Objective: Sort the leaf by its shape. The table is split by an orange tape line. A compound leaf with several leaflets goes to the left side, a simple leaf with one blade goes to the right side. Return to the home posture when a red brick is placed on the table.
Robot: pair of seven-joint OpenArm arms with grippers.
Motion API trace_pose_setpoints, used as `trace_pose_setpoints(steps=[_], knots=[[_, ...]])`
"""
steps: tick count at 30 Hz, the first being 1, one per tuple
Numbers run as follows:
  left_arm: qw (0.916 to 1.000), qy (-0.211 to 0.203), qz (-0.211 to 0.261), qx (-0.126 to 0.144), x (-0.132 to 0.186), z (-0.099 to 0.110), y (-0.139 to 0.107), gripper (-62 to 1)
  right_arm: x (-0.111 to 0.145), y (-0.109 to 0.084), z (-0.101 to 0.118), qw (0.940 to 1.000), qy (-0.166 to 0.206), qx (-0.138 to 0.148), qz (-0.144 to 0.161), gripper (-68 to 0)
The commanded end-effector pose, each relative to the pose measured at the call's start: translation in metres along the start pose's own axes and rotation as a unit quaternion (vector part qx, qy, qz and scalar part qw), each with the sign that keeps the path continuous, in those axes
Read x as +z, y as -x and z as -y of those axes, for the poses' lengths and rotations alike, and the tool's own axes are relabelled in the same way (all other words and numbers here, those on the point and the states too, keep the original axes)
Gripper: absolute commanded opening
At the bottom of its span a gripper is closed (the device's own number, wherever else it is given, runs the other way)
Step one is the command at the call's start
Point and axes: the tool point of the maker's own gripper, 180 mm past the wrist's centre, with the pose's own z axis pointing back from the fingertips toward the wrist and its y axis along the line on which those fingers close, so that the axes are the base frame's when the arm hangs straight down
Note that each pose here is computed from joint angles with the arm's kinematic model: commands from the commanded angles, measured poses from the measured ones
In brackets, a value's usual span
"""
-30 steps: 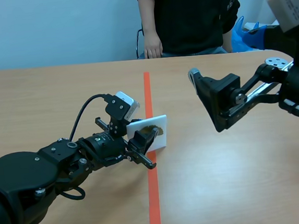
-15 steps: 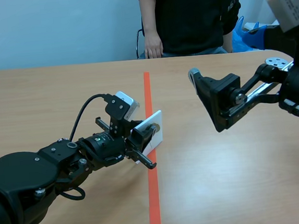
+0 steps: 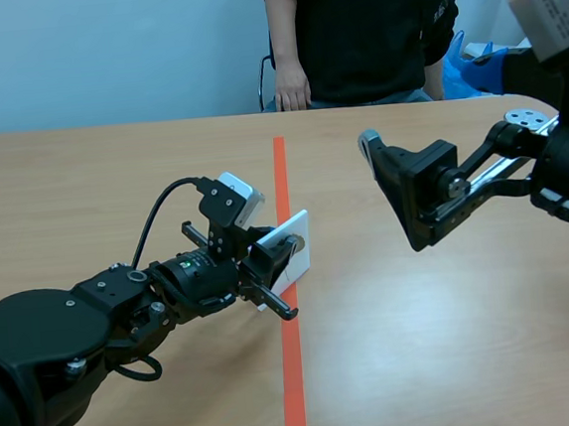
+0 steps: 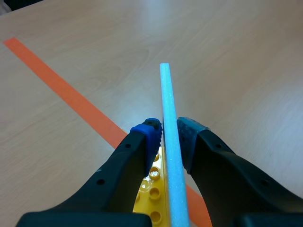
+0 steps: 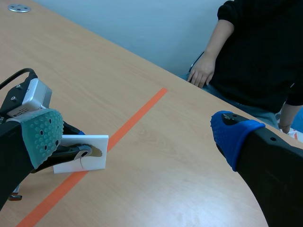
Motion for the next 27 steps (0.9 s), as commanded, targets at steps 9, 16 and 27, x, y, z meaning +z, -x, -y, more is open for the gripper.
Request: trace_pose_setpoints(steps=[9,16,27], knots=[[0.9997,0.0,0.023,0.004,0.001,0.002,-0.009,-56.7,0.0,-0.015,0.004,0.9997,0.003,0.007,0.022,-2.2],[0.9988,-0.03,0.033,0.018,0.012,-0.015,-0.013,-56.7,0.0,-0.015,0.004,0.9997,0.002,0.007,0.022,-2.2],[0.9779,-0.197,0.058,0.038,0.105,-0.14,-0.023,-56.7,0.0,-0.015,0.004,0.9997,0.003,0.007,0.022,-2.2]])
